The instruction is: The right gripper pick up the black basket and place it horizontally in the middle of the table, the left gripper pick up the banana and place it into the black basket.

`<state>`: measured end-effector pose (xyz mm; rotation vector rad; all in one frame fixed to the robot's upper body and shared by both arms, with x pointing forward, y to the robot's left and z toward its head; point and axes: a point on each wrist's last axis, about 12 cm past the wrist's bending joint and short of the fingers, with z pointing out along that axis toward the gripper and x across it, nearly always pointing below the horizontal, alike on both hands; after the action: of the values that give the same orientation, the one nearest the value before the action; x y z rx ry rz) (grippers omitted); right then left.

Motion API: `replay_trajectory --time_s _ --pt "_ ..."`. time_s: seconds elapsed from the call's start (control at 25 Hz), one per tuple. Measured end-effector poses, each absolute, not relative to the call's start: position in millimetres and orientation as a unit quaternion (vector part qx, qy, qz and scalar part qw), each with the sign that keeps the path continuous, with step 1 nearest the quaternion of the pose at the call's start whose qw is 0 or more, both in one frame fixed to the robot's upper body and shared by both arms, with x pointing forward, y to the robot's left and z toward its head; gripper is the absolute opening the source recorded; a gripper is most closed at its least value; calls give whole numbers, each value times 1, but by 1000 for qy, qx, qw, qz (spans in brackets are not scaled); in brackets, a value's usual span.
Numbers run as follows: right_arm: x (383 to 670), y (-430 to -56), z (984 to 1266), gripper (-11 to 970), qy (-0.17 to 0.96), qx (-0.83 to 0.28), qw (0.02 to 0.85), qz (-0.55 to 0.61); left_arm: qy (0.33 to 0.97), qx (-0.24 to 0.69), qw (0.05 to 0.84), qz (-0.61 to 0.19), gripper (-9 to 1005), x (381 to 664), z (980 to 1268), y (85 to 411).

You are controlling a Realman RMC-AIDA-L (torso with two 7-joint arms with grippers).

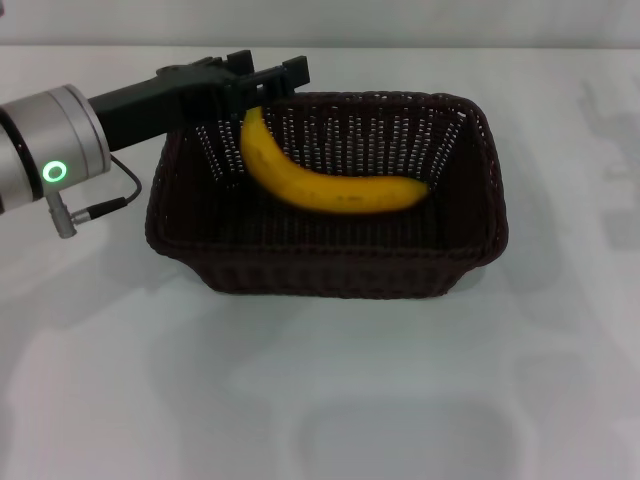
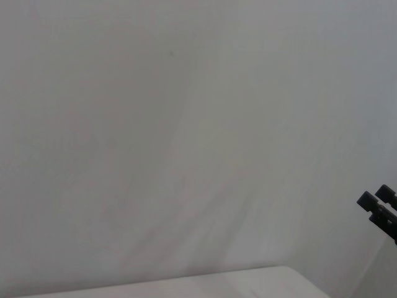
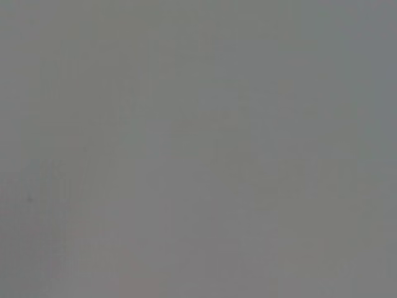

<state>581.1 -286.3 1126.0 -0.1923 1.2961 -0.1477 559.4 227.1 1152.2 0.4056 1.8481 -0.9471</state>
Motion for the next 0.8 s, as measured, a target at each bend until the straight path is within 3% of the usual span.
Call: replay_trajectory --time_s 0.12,0.44,0.8 --pt "581 -285 1126 692 602 -91 790 -67 758 170 507 -374 872 559 1151 231" --pt "580 -287 1122 692 607 -93 786 -69 724 144 596 -315 876 555 1151 258" --pt "581 -294 1115 692 619 -78 778 -75 613 139 754 -189 874 538 1164 292"
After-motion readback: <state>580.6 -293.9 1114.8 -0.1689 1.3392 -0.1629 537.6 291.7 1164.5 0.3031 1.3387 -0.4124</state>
